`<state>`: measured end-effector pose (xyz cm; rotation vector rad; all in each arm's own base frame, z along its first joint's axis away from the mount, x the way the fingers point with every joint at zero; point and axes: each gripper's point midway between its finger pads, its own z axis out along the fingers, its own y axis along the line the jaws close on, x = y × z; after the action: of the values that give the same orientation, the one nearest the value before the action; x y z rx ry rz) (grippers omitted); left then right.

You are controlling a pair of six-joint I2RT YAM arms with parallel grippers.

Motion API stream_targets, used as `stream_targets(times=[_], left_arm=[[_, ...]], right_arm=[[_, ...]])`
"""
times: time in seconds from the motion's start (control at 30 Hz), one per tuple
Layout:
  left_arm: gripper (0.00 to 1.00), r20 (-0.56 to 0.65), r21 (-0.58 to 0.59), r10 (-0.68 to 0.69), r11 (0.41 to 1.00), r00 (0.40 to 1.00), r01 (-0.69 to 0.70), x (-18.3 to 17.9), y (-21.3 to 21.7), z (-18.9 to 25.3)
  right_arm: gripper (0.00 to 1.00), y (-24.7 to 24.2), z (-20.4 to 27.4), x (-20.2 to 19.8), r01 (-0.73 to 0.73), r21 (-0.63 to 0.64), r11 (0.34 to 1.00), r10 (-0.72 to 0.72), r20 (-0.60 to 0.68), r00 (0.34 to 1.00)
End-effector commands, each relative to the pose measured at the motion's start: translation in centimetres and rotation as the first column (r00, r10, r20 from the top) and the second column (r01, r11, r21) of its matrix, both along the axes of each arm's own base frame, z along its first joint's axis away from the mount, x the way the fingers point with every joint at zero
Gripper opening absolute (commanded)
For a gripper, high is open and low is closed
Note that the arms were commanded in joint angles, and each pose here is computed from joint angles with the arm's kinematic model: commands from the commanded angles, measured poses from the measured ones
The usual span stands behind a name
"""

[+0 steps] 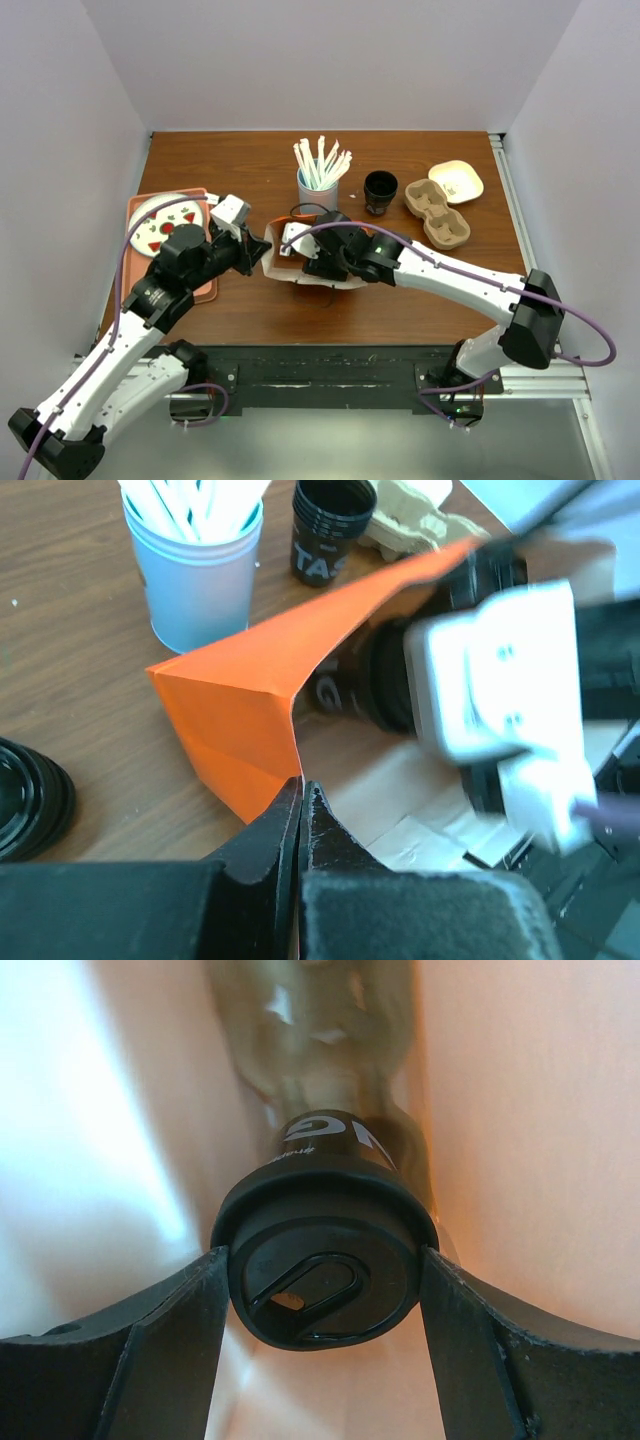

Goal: Pack the takeout coffee

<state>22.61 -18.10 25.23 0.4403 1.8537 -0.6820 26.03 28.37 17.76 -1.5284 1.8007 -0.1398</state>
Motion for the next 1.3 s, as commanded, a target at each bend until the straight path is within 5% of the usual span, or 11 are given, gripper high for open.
stream_targets(times=[0.0, 0.7, 1.27], left_arm=[[0.00, 0.010, -0.018, -0.038, 0.999, 0.999, 0.038, -1.2, -0.1, 0.1], [0.00, 0.024, 0.020, -0.061, 0.998, 0.998, 0.060, -1.2, -0.1, -0.4], [0.00, 0.045, 0.021, -0.041, 0.999, 0.998, 0.040, -0.7, 0.0, 0.6]], right_arm=[[0.45, -0.4, 1.1, 0.0, -0.007, 0.054, 0.999, 0.008, -0.006, 1.000], [0.42, -0.9, -0.2, 1.1, -0.012, 0.035, 0.999, 0.010, 0.055, 0.998], [0.42, -3.2, 0.4, 2.3, 0.033, -0.100, 0.995, -0.019, 0.131, 0.991]])
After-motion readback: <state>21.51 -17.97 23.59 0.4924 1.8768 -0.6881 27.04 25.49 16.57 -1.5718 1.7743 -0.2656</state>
